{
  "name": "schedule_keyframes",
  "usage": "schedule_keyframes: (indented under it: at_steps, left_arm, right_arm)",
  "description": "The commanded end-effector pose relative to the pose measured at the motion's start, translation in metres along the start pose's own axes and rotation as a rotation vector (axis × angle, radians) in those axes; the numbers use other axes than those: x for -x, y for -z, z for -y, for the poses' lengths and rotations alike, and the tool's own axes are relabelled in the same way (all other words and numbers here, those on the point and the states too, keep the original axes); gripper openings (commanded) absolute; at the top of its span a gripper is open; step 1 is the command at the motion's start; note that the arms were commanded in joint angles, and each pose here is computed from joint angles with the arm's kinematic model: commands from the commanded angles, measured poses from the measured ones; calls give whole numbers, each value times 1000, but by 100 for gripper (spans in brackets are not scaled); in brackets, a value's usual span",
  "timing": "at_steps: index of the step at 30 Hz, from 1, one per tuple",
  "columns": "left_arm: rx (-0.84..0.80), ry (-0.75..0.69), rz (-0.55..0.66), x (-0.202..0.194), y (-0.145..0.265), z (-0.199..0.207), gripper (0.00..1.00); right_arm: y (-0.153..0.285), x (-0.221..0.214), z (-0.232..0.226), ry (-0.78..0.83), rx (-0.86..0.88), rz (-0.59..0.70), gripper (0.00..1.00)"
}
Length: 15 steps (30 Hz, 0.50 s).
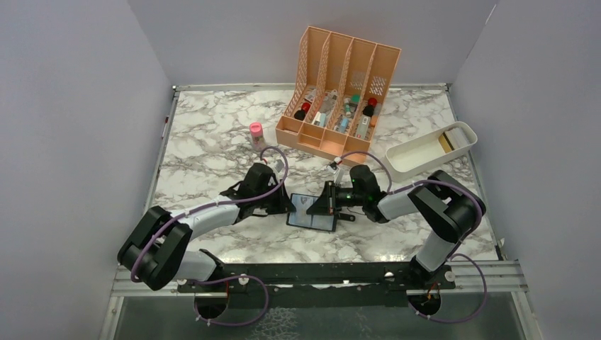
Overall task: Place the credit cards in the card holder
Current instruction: Turn over the card slot in the card holder.
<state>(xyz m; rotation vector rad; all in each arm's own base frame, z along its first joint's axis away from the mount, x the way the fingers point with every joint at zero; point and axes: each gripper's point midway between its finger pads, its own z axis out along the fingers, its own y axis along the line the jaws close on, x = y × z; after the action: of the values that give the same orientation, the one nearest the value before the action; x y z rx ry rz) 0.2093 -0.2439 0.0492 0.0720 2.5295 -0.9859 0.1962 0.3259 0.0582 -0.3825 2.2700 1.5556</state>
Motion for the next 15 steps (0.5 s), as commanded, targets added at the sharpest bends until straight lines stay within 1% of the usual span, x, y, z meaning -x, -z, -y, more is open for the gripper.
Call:
schedule_keyframes:
  at_steps: [1,2,3,5,7,10,15]
  left_arm:
    - [51,-32,44,12,-2,-8,4]
    - [62,-34,43,12,-2,-10,4]
    - [71,-37,44,12,-2,-12,4]
    - [89,-37,36,9,-4,-18,4]
    - [99,-36,28,6,-7,-22,4]
    - [113,-31,11,0,-11,-29,4]
    - [108,-35,-3,-3,-15,-31,4]
  right_arm:
    - [-1,-5,-12,22,77,-25,8]
    - [-1,-6,-10,19,70,-26,11]
    - [-2,-5,-7,12,52,-29,16]
    - [-2,-6,6,-3,-32,-44,26]
    - [0,-3,21,-16,-144,-48,32]
    - [8,1,33,-16,-267,-51,37]
    - [21,5,40,-3,-378,-49,39]
